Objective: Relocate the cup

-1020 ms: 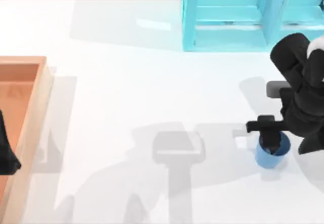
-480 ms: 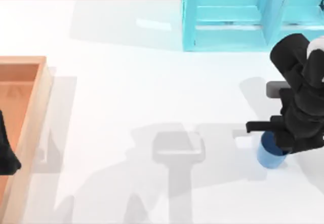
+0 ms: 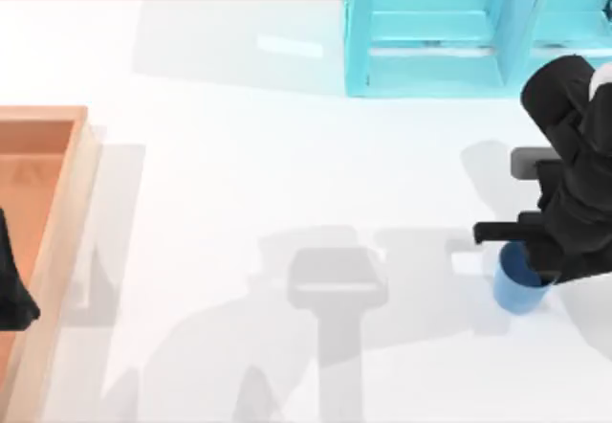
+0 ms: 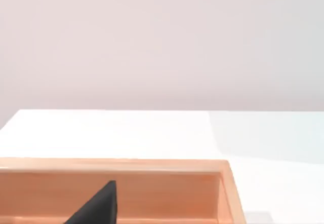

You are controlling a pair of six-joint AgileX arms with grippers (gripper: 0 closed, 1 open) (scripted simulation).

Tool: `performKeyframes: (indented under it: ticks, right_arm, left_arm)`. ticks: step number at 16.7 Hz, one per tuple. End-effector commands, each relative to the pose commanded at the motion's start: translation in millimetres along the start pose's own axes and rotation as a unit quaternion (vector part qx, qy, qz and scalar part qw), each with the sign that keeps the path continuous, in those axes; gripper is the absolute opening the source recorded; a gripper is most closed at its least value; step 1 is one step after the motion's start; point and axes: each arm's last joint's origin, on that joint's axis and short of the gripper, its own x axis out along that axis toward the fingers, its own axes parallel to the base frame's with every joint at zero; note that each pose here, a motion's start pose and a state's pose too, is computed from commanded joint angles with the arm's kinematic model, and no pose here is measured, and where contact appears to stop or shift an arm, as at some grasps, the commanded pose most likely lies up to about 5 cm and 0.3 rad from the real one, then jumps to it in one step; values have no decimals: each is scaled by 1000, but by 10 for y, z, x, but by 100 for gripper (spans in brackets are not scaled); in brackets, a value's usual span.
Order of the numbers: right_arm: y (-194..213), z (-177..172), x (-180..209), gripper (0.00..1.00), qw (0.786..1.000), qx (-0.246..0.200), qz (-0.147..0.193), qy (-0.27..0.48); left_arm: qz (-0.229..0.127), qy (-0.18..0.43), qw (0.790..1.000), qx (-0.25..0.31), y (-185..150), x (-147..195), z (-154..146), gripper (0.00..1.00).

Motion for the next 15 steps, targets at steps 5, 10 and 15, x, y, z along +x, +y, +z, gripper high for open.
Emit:
performKeyframes:
  ticks: [5,10,15]
  right_arm:
    - [-757,322,-137,0,1000,-4,0,14]
    - [-2095,303,-370,0,1000,-3,7,21]
    - [-2899,-14,-633,0,1000,-1,5,4]
  left_arm:
    - [0,0,1000,0,0,0,0,100]
    - [0,0,1000,0,0,0,0,100]
    - [0,0,1000,0,0,0,0,100]
